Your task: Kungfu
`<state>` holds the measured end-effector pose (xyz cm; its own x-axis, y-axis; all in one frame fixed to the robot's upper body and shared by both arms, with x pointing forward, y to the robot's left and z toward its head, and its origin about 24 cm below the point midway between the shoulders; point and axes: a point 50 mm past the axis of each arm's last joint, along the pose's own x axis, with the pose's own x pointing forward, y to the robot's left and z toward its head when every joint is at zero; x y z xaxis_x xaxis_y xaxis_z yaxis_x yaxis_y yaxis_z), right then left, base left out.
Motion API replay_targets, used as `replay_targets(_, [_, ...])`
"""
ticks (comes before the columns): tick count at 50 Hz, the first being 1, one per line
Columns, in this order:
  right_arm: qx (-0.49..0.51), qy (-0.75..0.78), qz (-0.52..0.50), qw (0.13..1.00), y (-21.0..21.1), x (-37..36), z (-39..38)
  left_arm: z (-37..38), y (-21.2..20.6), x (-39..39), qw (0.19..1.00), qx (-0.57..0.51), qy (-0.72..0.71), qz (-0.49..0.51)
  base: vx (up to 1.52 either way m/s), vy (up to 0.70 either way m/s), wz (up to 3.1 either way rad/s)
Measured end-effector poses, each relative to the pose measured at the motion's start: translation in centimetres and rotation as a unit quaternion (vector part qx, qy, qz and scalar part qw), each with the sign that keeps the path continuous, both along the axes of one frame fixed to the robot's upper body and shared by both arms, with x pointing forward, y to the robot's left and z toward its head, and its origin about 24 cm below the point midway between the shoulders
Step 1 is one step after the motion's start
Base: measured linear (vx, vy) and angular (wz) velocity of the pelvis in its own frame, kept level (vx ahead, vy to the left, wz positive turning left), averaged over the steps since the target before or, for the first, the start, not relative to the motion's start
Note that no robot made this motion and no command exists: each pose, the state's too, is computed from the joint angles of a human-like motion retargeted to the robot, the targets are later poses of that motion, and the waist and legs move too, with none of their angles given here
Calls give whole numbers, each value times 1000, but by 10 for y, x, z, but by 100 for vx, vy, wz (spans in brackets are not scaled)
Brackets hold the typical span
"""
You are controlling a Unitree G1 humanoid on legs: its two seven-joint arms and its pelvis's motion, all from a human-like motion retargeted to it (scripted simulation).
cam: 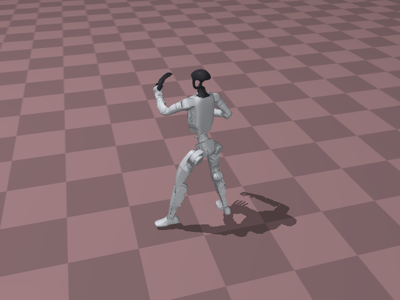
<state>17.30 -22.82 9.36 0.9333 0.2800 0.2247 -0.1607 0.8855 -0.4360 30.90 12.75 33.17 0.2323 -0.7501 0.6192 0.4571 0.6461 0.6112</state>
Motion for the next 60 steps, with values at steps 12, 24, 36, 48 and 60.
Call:
replay_targets(12, [-314,-198,83,925,46,95,111,103,43,-41,926,48,-267,264,19,32,143])
replay_targets(24, [-586,23,-402,703,-57,232,140,156,14,-77,872,7,-399,283,7,-7,140])
replay_targets(36, [-621,-14,-399,674,-40,239,170,159,23,-92,867,11,-413,279,-3,-17,20])
replay_targets(48, [-563,4,-393,727,-31,243,148,142,28,-85,861,21,-408,302,1,-2,-2])
replay_targets(60, [-47,122,-285,950,11,252,105,40,-3,-35,934,69,-275,218,13,-1,-6])
